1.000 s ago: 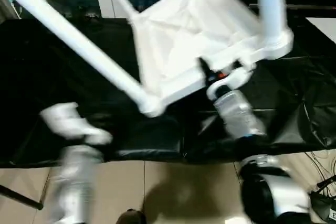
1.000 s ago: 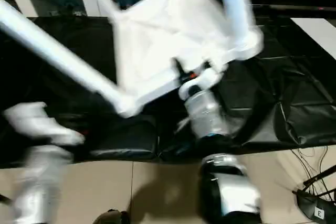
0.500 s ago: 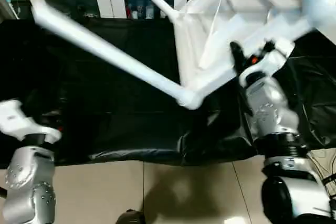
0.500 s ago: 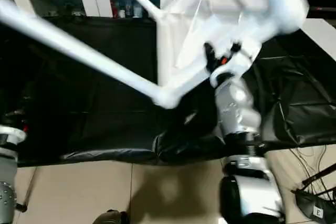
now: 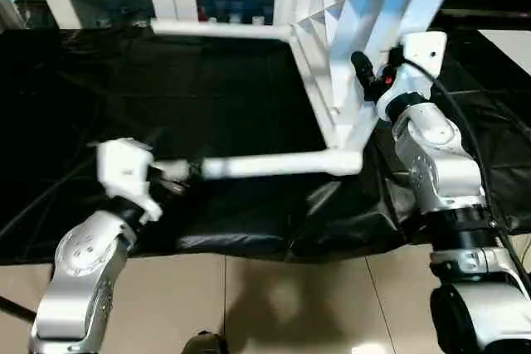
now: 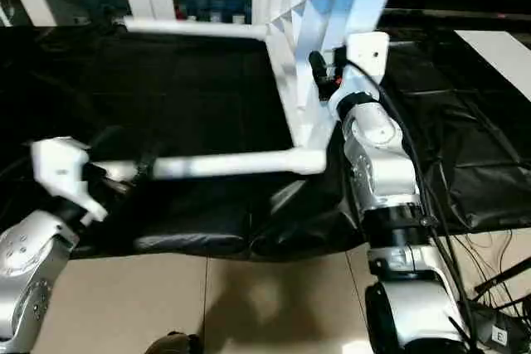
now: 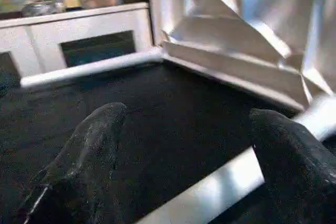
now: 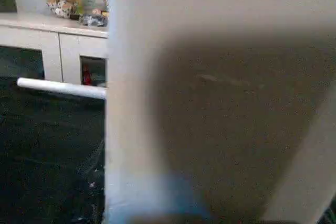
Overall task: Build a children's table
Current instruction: Flip table
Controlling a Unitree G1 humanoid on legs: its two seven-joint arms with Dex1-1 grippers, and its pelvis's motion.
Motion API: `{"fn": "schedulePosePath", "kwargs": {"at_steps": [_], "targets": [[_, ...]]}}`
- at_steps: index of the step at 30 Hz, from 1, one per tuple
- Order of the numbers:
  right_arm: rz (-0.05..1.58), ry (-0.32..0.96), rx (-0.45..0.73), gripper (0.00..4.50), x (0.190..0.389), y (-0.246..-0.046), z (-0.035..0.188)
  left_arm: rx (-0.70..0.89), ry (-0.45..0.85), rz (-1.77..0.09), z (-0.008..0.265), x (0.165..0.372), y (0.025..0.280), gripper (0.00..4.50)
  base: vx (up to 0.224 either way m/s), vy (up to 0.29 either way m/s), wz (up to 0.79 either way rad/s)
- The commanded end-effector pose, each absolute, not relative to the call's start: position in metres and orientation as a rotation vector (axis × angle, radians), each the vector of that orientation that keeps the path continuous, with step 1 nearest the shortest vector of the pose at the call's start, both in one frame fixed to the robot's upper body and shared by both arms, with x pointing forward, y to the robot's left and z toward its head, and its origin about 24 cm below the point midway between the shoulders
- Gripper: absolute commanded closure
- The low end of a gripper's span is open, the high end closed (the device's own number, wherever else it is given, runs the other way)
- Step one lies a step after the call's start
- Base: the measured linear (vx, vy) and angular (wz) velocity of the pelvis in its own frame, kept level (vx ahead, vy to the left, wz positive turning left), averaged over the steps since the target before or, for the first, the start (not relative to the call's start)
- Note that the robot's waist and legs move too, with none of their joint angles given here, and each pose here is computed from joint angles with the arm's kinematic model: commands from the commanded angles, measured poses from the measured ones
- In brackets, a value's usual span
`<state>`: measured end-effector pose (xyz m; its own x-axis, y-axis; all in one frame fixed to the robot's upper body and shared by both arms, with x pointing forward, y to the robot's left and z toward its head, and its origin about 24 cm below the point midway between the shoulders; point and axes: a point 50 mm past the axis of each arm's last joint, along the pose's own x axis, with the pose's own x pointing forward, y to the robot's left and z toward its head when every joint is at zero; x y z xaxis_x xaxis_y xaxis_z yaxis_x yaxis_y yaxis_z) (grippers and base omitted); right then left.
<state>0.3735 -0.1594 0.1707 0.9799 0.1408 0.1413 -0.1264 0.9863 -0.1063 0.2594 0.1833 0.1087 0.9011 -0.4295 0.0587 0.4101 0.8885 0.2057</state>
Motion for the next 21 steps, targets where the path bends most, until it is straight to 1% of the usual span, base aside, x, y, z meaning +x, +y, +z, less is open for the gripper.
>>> {"fn": "schedulePosePath", "kwargs": {"at_steps": [1, 4, 6, 8, 9, 10, 12, 15, 17, 18, 20, 21], "targets": [[0.028, -0.098, -0.16, 2.5, 0.372, -0.176, 0.162, 0.237, -0.104, -0.49, 0.116, 0.261, 0.174, 0.36, 0.0, 0.0, 0.0], [0.014, -0.1, -0.179, 2.51, 0.373, -0.176, 0.162, 0.259, -0.109, -0.513, 0.119, 0.262, 0.17, 0.36, 0.0, 0.0, 0.0], [0.01, -0.092, -0.18, 2.51, 0.373, -0.172, 0.16, 0.297, -0.12, -0.569, 0.125, 0.263, 0.162, 0.36, 0.0, 0.0, 0.0], [0.014, -0.085, -0.191, 2.51, 0.372, -0.17, 0.158, 0.321, -0.124, -0.583, 0.128, 0.263, 0.159, 0.36, 0.0, 0.0, 0.0], [0.036, -0.094, -0.183, 1.95, 0.372, -0.168, 0.157, 0.346, -0.125, -0.59, 0.129, 0.265, 0.157, 0.36, 0.0, 0.0, 0.0], [0.06, -0.11, -0.173, 1.81, 0.37, -0.165, 0.155, 0.395, -0.12, -0.581, 0.131, 0.269, 0.155, 0.36, 0.0, 0.0, 0.0], [0.076, -0.12, -0.168, 1.79, 0.369, -0.163, 0.154, 0.418, -0.12, -0.577, 0.131, 0.271, 0.154, 0.36, 0.0, 0.0, 0.0], [0.118, -0.165, -0.18, 1.4, 0.366, -0.16, 0.147, 0.442, -0.138, -0.574, 0.134, 0.276, 0.15, 0.36, 0.0, 0.0, 0.0], [0.111, -0.168, -0.195, 1.31, 0.364, -0.161, 0.143, 0.447, -0.147, -0.572, 0.135, 0.277, 0.149, 0.36, 0.0, 0.0, 0.0], [0.105, -0.163, -0.206, 1.19, 0.364, -0.162, 0.141, 0.446, -0.149, -0.568, 0.135, 0.277, 0.148, 0.36, 0.0, 0.0, 0.0], [0.089, -0.176, -0.189, 0.96, 0.362, -0.165, 0.137, 0.477, -0.147, -0.569, 0.134, 0.279, 0.147, 0.36, 0.0, 0.0, 0.0], [0.086, -0.18, -0.187, 0.96, 0.362, -0.165, 0.136, 0.483, -0.146, -0.57, 0.133, 0.279, 0.147, 0.36, 0.0, 0.0, 0.0]]}}
